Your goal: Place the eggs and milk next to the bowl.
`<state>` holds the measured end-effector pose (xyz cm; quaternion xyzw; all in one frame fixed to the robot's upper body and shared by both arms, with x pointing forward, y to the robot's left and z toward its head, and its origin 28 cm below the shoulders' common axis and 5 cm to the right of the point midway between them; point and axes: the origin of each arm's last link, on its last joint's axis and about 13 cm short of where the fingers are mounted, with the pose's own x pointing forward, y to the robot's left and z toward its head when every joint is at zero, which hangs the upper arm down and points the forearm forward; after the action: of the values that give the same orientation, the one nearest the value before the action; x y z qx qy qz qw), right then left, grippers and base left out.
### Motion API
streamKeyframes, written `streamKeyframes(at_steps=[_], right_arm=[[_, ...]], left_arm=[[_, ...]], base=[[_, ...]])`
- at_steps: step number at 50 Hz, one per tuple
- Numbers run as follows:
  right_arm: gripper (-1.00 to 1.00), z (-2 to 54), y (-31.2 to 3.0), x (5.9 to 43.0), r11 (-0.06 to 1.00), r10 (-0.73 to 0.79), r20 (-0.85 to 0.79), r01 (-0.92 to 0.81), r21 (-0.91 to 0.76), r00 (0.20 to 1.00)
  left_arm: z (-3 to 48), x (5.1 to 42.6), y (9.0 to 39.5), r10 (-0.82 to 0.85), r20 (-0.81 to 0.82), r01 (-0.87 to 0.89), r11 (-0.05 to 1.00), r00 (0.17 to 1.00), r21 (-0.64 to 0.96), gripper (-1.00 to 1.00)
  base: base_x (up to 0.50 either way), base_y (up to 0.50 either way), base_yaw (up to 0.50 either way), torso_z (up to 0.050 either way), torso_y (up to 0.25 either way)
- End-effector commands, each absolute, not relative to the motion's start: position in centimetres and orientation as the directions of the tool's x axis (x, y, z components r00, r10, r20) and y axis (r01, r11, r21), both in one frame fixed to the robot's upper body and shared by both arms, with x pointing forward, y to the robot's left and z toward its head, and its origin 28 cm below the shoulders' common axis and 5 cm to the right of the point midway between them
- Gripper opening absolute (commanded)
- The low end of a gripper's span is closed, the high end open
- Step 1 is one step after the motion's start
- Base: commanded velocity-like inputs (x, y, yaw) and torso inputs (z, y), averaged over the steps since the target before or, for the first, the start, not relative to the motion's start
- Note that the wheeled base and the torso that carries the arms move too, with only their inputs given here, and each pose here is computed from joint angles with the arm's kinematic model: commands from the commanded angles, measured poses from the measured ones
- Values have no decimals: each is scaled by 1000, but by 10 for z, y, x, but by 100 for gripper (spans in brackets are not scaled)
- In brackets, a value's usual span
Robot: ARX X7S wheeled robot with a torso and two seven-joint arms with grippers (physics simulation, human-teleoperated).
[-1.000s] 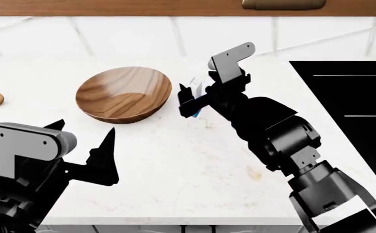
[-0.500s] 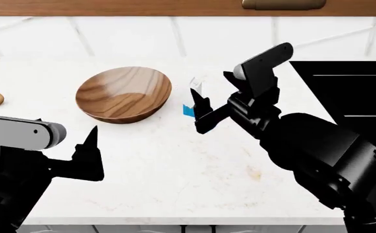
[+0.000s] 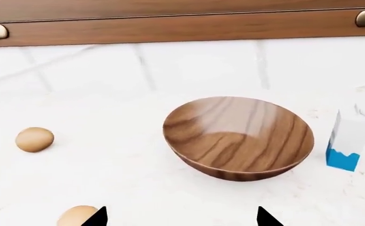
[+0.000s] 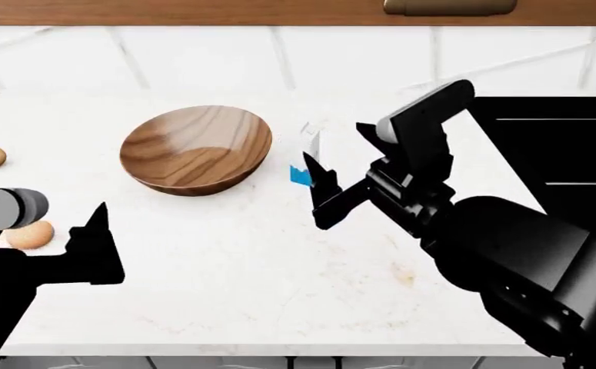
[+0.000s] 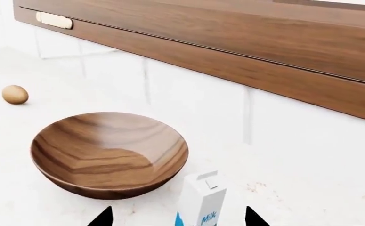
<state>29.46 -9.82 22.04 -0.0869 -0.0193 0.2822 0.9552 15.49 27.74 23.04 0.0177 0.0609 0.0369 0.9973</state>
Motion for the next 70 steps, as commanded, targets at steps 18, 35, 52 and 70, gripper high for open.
streamKeyframes(at_steps=[18, 35, 52, 70], right_arm=[[100, 210, -96, 294, 821, 552, -20, -548, -157, 833], [100, 206, -96, 295, 824, 549, -24, -546, -152, 836], [100, 200, -99, 302, 834, 536, -38, -536, -130, 844], [100, 198, -101, 306, 837, 533, -42, -534, -122, 845]], left_arm=[[220, 163, 296, 190, -178, -189, 982, 965, 21, 100], [206, 167, 304, 231, -227, -237, 971, 946, -1, 100], [195, 184, 316, 279, -271, -291, 957, 921, -6, 100], [186, 207, 319, 296, -310, -297, 954, 904, 44, 100]], base=[[0, 0, 0, 0, 0], [0, 0, 0, 0, 0], [0, 0, 0, 0, 0], [0, 0, 0, 0, 0]])
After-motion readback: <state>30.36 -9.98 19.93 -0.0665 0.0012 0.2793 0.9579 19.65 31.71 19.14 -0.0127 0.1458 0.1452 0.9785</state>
